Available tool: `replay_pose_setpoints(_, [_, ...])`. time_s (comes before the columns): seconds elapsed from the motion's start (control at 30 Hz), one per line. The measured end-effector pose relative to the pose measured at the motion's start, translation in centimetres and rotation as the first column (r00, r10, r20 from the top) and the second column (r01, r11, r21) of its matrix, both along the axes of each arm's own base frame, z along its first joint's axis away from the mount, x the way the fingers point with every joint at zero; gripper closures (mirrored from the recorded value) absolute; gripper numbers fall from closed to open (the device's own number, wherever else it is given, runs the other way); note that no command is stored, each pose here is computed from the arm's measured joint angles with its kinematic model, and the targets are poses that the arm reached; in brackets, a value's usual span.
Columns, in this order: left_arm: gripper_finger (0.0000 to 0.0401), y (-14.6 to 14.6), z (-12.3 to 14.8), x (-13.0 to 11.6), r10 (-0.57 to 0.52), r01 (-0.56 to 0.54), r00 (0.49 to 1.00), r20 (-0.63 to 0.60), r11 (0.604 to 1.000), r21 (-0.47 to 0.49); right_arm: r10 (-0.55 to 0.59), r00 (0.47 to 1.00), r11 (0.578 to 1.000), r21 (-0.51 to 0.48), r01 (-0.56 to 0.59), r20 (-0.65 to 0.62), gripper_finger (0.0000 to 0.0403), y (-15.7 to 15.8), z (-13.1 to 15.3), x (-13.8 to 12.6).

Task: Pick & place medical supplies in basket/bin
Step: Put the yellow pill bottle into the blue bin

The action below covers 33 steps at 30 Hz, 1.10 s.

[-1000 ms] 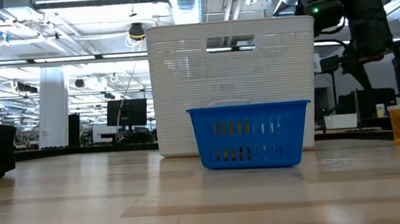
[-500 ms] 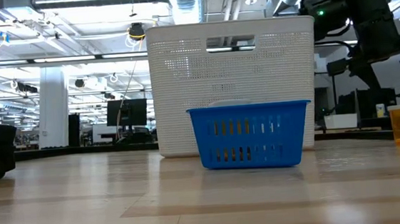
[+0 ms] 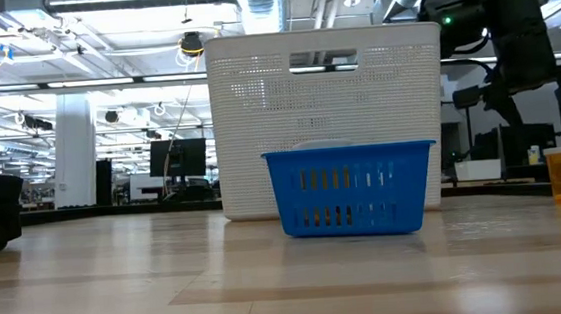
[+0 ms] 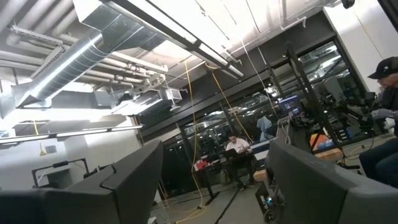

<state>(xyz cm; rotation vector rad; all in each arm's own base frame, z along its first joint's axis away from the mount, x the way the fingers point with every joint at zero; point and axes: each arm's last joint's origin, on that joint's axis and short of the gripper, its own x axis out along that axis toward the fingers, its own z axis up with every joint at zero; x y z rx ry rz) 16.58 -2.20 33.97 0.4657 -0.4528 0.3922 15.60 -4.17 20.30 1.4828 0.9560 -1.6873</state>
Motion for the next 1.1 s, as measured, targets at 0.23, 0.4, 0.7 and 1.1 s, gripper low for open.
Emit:
replay_pose_setpoints(0.23, [0.0116, 0.0, 0.0, 0.0, 0.0, 0.0, 1.0, 0.0, 1.0, 0.0, -0.001, 1.0, 1.0, 0.0, 0.001, 0.002, 0.0217, -0.1, -0.5, 0.7])
replay_pose_setpoints(0.4, [0.0116, 0.0, 0.0, 0.0, 0.0, 0.0, 1.0, 0.0, 1.0, 0.0, 0.004, 1.0, 1.0, 0.002, -0.004, 0.009, 0.0217, -0.2, -0.8, 1.1])
replay_pose_setpoints(0.7, [0.0116, 0.0, 0.0, 0.0, 0.0, 0.0, 1.0, 0.0, 1.0, 0.0, -0.021, 0.993, 0.999, -0.021, 0.024, 0.113, 0.0217, -0.5, -0.7, 1.9])
replay_pose_setpoints(1.1, [0.0116, 0.0, 0.0, 0.0, 0.0, 0.0, 1.0, 0.0, 1.0, 0.0, 0.024, 0.982, 0.999, -0.05, -0.015, 0.188, 0.0217, -0.7, 0.6, 1.3])
